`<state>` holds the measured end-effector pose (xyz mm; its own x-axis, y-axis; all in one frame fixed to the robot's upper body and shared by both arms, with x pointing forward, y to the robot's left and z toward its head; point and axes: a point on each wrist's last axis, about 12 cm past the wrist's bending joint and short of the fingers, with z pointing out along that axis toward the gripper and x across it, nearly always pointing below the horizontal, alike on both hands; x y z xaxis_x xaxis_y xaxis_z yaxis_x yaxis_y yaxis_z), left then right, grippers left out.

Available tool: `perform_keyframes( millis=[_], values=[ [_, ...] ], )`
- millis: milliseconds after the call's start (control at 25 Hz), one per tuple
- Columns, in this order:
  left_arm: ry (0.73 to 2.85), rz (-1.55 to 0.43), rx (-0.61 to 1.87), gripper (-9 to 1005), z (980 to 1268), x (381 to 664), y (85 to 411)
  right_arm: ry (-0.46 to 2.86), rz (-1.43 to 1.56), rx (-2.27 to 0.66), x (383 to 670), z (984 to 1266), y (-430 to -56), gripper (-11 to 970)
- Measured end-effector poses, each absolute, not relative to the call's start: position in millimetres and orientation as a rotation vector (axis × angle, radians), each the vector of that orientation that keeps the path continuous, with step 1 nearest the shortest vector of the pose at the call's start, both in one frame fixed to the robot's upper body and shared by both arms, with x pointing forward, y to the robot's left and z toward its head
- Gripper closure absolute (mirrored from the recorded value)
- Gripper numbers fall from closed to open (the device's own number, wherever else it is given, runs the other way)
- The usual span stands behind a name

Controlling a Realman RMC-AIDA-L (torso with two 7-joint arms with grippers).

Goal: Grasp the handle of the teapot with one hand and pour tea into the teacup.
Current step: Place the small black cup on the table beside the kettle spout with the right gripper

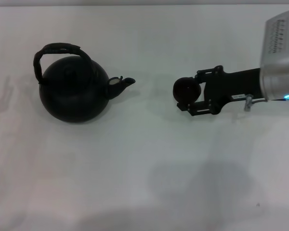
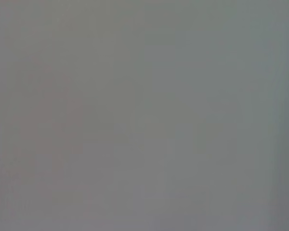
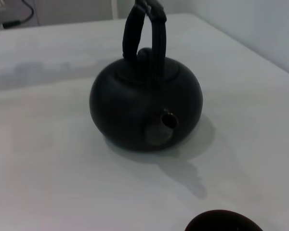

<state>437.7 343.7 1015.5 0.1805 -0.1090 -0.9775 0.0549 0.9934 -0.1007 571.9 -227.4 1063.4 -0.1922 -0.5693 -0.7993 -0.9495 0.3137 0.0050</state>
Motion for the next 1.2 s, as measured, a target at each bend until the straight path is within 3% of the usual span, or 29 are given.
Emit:
perform_keyframes(
  millis=[320,1200],
  values=[
    [1.385,-0.115,-0.044,254,1015.5,437.7,343.6,1.890,0.615,-1.433,572.1,1053.2,-211.6,255],
    [1.389,-0.113,-0.042,256,1015.5,439.3,344.1,1.930,0.560,-1.433,569.6,1042.8,-215.4,253]
  ],
)
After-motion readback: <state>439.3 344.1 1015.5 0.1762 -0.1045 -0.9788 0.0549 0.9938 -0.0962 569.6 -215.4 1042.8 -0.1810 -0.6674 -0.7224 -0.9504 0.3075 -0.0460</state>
